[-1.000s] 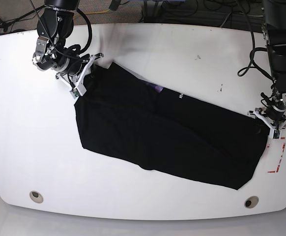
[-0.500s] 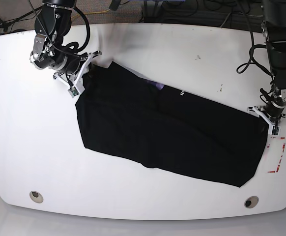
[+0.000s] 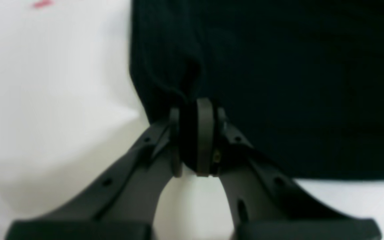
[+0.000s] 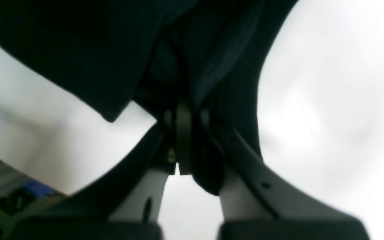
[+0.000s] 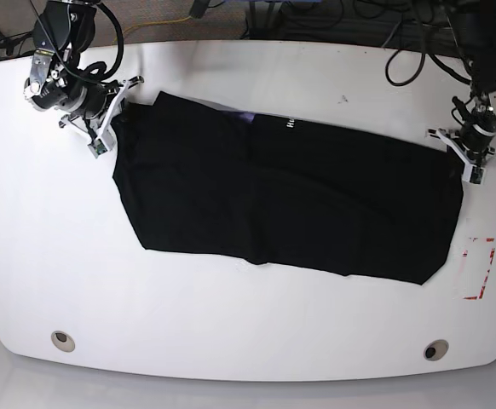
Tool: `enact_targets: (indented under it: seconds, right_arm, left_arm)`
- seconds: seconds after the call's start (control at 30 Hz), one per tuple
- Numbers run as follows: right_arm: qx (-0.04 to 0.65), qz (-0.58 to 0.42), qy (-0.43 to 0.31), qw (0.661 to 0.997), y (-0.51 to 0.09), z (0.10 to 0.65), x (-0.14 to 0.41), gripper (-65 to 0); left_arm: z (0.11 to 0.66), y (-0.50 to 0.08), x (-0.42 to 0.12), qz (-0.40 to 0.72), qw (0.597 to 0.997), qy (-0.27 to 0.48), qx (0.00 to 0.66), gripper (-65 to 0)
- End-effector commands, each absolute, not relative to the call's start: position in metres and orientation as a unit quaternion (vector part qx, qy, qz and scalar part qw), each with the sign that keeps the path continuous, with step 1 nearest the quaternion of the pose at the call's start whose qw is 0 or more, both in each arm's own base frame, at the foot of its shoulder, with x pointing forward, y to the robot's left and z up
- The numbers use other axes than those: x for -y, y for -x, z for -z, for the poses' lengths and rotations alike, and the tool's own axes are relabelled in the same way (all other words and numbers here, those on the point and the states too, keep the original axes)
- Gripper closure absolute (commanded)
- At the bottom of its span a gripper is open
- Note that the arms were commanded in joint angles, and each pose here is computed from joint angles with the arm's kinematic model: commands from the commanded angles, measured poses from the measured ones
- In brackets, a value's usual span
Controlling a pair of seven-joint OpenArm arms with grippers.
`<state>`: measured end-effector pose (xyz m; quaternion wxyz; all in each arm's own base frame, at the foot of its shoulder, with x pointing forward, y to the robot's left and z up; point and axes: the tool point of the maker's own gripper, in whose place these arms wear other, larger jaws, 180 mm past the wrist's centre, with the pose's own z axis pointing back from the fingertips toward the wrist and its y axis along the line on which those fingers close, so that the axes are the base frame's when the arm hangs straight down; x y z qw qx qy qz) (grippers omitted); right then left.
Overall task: Fold the T-shirt properly
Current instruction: 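Pull the folded shirt toward the arms with both grippers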
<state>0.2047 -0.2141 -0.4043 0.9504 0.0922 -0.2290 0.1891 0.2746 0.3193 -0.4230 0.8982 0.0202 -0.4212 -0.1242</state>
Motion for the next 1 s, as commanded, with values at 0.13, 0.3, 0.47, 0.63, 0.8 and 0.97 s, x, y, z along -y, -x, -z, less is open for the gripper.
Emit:
enact_targets:
  seconds: [0.13,0.3,0.47,0.63,0.8,0.97]
  right_arm:
    - [0.228,-0.199,-0.065,0.951,-0.203,0.396,0.234,0.0]
    - [0.211,-0.199,-0.066,0.955,-0.189,0.402,0.235,0.0]
    - [0.196,-0.177,-0.061,0.963,-0.170,0.407,0.247,0.0]
    - [0.181,-0.174,-0.064,0.966,-0.156,0.412,0.248,0.0]
    - [0.187,-0.161,-0.092,0.965,-0.149,0.411,0.241,-8.7]
    - [0.211,-0.124,-0.105,0.964,-0.151,0.405,0.245,-35.7]
  left_arm:
    - [0.425,-0.220,-0.304,0.141,0.922,-0.028,0.360,-5.4]
    - [0.429,-0.179,-0.303,0.122,0.937,-0.040,0.324,-5.4]
    - [0.434,-0.135,-0.300,0.102,0.949,-0.045,0.293,-5.6]
    - [0.440,-0.110,-0.298,0.100,0.957,-0.043,0.269,-6.4]
    - [0.439,-0.103,-0.304,0.092,0.959,-0.048,0.264,-24.0]
    - [0.435,-0.105,-0.309,0.089,0.957,-0.054,0.270,-36.9]
